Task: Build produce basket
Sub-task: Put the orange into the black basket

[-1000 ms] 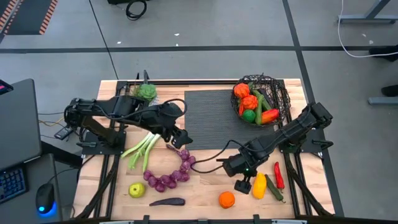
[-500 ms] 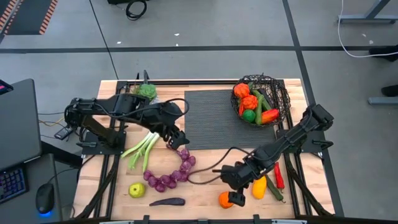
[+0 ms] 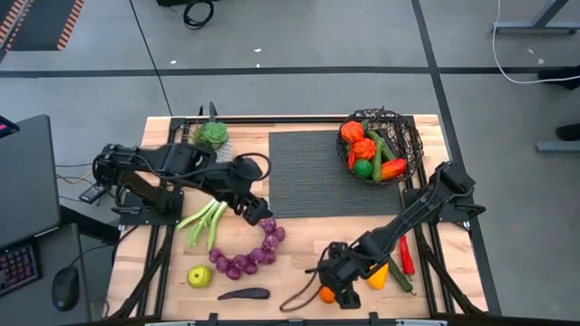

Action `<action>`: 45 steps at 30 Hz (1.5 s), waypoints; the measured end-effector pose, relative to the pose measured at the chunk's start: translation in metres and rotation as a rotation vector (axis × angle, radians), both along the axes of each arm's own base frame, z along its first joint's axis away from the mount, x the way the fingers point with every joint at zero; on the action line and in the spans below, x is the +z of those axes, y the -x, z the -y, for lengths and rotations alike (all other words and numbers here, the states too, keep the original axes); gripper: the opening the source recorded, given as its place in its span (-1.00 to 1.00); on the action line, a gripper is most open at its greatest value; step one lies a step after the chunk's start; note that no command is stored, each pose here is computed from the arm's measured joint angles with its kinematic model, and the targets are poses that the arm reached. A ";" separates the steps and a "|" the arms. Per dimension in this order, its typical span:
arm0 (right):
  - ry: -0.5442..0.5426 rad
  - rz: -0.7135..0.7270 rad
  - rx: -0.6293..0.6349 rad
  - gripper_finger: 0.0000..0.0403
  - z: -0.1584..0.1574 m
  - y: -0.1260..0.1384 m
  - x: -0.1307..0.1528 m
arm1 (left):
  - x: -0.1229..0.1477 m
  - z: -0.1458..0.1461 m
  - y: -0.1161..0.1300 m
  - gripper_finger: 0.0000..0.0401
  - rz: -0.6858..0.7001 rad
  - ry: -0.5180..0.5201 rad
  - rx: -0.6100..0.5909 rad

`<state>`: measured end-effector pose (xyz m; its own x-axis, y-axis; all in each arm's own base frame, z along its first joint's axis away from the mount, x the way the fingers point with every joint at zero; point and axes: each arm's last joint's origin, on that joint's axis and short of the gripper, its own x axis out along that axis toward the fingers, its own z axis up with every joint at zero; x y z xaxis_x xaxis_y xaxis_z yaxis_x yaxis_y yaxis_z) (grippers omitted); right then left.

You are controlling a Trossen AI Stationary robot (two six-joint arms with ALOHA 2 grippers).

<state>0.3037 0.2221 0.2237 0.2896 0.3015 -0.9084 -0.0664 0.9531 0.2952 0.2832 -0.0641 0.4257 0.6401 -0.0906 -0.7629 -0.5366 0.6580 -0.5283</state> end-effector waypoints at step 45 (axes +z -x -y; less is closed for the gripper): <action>0.155 -0.106 0.016 0.45 0.020 -0.002 -0.016 | -0.010 0.031 -0.010 0.95 0.020 0.092 0.273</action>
<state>0.3058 0.2017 0.2078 0.1866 0.1592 -0.9694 -0.0582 0.9868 0.1509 0.2931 -0.0952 0.4154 0.6651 0.0185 -0.7466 -0.6761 0.4396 -0.5913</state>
